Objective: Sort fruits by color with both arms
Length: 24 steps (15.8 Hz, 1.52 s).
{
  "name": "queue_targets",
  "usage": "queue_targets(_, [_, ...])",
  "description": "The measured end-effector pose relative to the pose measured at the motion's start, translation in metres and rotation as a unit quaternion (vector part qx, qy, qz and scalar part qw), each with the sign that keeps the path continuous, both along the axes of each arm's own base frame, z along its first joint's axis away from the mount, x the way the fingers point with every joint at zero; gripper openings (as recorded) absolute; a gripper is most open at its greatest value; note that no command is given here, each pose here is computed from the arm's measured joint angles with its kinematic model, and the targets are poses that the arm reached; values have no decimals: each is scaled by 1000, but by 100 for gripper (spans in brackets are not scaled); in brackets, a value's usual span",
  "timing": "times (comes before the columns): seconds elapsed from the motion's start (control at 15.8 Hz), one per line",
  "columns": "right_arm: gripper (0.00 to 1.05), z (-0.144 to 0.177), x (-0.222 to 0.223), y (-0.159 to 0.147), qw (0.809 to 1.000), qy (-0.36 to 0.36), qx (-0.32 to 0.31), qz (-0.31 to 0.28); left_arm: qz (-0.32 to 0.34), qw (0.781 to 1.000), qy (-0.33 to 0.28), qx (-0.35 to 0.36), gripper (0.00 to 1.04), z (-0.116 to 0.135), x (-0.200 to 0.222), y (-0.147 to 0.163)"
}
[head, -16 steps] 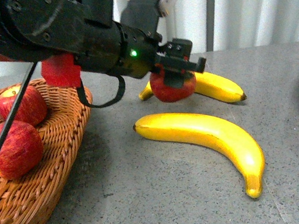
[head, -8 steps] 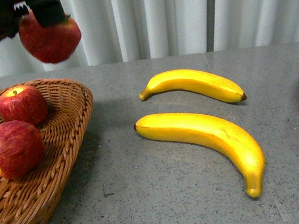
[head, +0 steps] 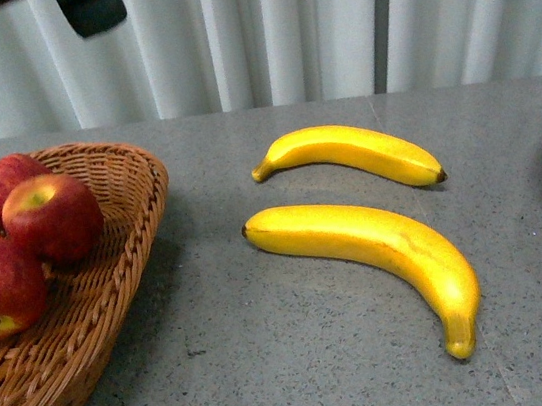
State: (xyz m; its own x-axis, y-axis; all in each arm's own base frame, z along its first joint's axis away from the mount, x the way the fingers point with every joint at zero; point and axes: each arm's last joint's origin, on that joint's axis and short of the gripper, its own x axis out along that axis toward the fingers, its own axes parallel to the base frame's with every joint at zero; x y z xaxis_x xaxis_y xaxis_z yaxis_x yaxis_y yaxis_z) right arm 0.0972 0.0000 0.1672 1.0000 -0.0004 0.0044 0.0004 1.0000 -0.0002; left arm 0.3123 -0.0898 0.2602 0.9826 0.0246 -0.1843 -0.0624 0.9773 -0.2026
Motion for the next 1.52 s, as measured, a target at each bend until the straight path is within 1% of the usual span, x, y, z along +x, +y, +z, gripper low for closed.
queue_targets(0.13, [98, 0, 0, 0, 1000, 0, 0, 0, -4, 999, -32, 6, 97, 12, -8, -3])
queue_targets(0.25, [98, 0, 0, 0, 1000, 0, 0, 0, -8, 994, -97, 45, 98, 32, -36, -8])
queue_targets(0.38, [98, 0, 0, 0, 1000, 0, 0, 0, 9, 988, -124, 90, 98, 37, -63, 2])
queue_targets(0.44, [98, 0, 0, 0, 1000, 0, 0, 0, 33, 986, -129, 103, 98, 37, -77, 15])
queue_targets(0.51, [98, 0, 0, 0, 1000, 0, 0, 0, 11, 988, -102, 114, 88, 31, -94, 30])
queue_targets(0.57, [98, 0, 0, 0, 1000, 0, 0, 0, -8, 990, -89, 113, 75, 12, -117, 45])
queue_targets(0.7, [98, 0, 0, 0, 1000, 0, 0, 0, -20, 990, -88, 108, 52, -22, -147, 59])
queue_targets(0.95, [98, 0, 0, 0, 1000, 0, 0, 0, -21, 990, -88, 108, 3, -52, -165, 74])
queue_targets(1.14, [98, 0, 0, 0, 1000, 0, 0, 0, -27, 990, -87, 106, 1, -65, -175, 81])
queue_targets(1.26, [98, 0, 0, 0, 1000, 0, 0, 0, -9, 991, -87, 106, 1, -71, -181, 91])
queue_targets(1.33, [98, 0, 0, 0, 1000, 0, 0, 0, -21, 990, -90, 105, 1, -74, -184, 90])
queue_targets(1.52, [98, 0, 0, 0, 1000, 0, 0, 0, -23, 990, -88, 105, 1, -81, -190, 90])
